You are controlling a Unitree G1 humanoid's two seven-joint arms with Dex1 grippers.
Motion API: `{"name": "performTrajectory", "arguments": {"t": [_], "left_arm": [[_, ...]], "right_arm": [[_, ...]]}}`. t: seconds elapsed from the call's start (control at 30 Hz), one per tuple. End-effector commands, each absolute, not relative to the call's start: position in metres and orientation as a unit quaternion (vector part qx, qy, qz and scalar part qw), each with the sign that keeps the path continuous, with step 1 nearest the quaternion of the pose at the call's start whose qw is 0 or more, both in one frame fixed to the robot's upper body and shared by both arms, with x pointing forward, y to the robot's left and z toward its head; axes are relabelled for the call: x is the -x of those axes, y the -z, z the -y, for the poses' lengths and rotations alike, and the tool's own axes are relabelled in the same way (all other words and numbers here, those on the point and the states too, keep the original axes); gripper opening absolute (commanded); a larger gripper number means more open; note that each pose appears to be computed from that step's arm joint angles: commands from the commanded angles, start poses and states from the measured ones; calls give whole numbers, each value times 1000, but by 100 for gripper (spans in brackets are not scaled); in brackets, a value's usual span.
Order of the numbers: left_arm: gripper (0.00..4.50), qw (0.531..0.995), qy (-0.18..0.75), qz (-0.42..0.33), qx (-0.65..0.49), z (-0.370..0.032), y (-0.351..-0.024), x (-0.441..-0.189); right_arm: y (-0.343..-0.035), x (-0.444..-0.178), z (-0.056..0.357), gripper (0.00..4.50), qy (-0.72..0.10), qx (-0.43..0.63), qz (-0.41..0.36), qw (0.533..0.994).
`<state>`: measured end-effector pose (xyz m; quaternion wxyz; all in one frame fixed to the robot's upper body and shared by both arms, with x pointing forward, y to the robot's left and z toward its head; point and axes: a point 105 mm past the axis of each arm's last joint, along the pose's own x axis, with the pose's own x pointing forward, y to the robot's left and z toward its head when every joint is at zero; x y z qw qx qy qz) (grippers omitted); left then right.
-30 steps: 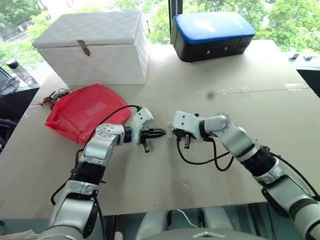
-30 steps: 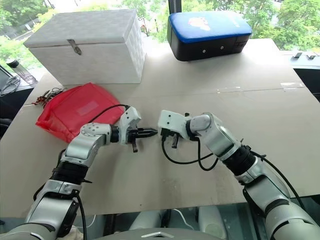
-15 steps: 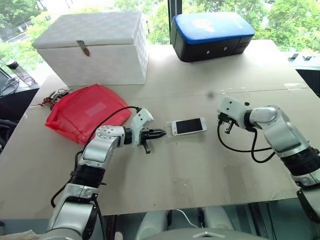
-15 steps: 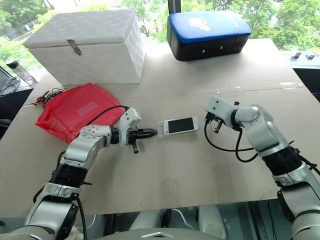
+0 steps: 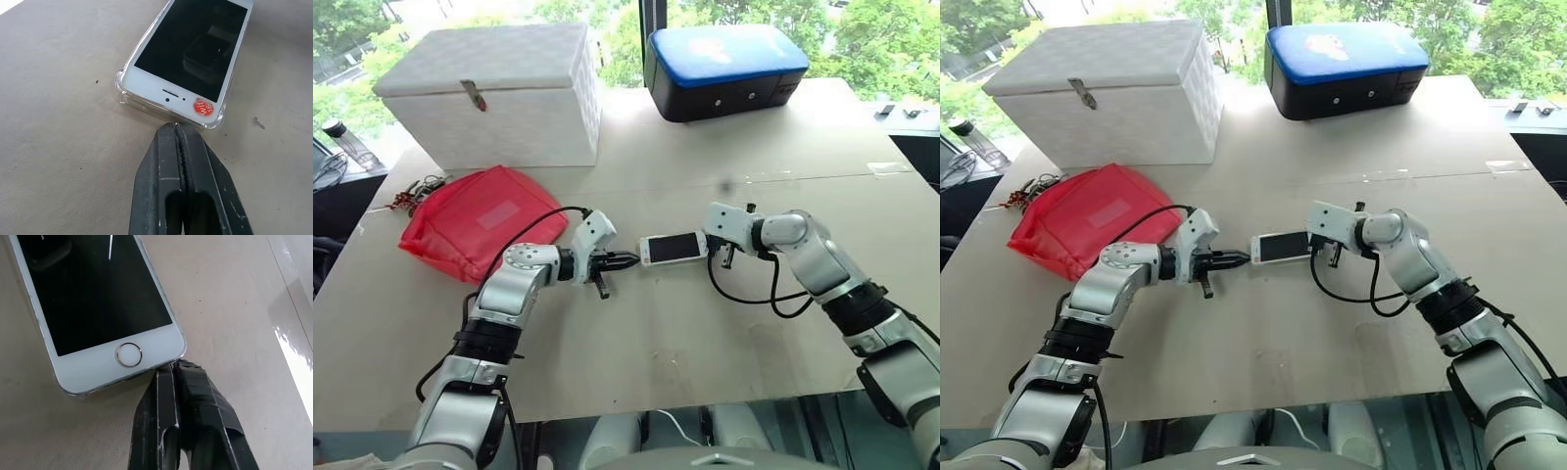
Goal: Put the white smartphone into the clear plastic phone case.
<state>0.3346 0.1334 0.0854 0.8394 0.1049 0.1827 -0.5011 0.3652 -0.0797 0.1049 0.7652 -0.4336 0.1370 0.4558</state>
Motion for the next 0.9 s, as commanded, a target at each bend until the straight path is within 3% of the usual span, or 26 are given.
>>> {"name": "performTrajectory", "arguments": {"t": [0.03,0.33,0.43,0.57,0.73,0.9], "left_arm": [[2,838,508,-166,-107,-121,-92,-335],[2,839,507,-168,-102,-124,-93,-332],[2,844,500,-167,-96,-134,-98,-332],[2,862,475,-152,-89,-161,-116,-336],[2,857,506,-86,-34,-140,-151,-331],[2,865,490,-98,-36,-109,-129,-338]], "right_arm": [[-98,-342,35,0,-540,429,-103,717],[-95,-337,18,0,-548,400,-90,729],[-98,-346,33,0,-521,397,-97,750],[-119,-366,89,0,-425,366,-95,822],[-144,-353,117,0,-405,289,-85,863],[-159,-340,95,0,-446,216,-64,866]]}}
